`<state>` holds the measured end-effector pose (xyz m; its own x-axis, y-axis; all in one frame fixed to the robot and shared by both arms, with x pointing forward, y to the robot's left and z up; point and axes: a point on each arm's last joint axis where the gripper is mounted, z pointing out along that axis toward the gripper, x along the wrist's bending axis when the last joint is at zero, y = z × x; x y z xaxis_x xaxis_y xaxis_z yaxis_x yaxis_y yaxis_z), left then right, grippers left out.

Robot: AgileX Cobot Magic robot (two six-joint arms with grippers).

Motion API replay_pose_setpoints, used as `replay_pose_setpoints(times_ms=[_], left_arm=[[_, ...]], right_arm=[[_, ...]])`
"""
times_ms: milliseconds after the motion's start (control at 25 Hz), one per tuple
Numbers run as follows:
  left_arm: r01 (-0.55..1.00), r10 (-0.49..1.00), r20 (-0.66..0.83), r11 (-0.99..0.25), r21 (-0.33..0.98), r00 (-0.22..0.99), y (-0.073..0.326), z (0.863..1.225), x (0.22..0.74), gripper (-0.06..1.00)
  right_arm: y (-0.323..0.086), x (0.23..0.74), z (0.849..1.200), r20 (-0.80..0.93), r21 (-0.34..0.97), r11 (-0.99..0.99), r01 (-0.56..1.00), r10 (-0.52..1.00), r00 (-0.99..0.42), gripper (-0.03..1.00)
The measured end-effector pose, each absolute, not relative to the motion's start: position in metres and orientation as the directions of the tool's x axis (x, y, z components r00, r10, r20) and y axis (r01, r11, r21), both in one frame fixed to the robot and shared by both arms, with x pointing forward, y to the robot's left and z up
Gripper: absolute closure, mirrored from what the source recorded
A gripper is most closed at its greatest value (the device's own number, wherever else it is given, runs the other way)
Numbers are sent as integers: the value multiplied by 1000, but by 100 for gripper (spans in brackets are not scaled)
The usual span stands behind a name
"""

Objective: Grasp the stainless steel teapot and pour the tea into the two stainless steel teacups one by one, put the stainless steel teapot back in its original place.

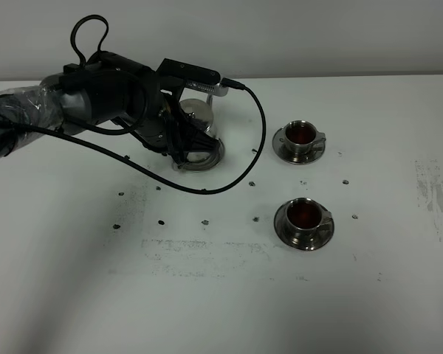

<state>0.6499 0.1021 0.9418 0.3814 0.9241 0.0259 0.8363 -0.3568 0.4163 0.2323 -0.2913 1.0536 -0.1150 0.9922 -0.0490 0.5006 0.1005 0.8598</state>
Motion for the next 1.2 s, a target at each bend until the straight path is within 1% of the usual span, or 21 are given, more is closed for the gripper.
replay_pose_setpoints(times_ms=[1200], left_arm=[[829,917,24,-372,417,399,100,928,653,74]], right_arm=[[-291,232,1054,-49,860,100,501,992,-115,42]])
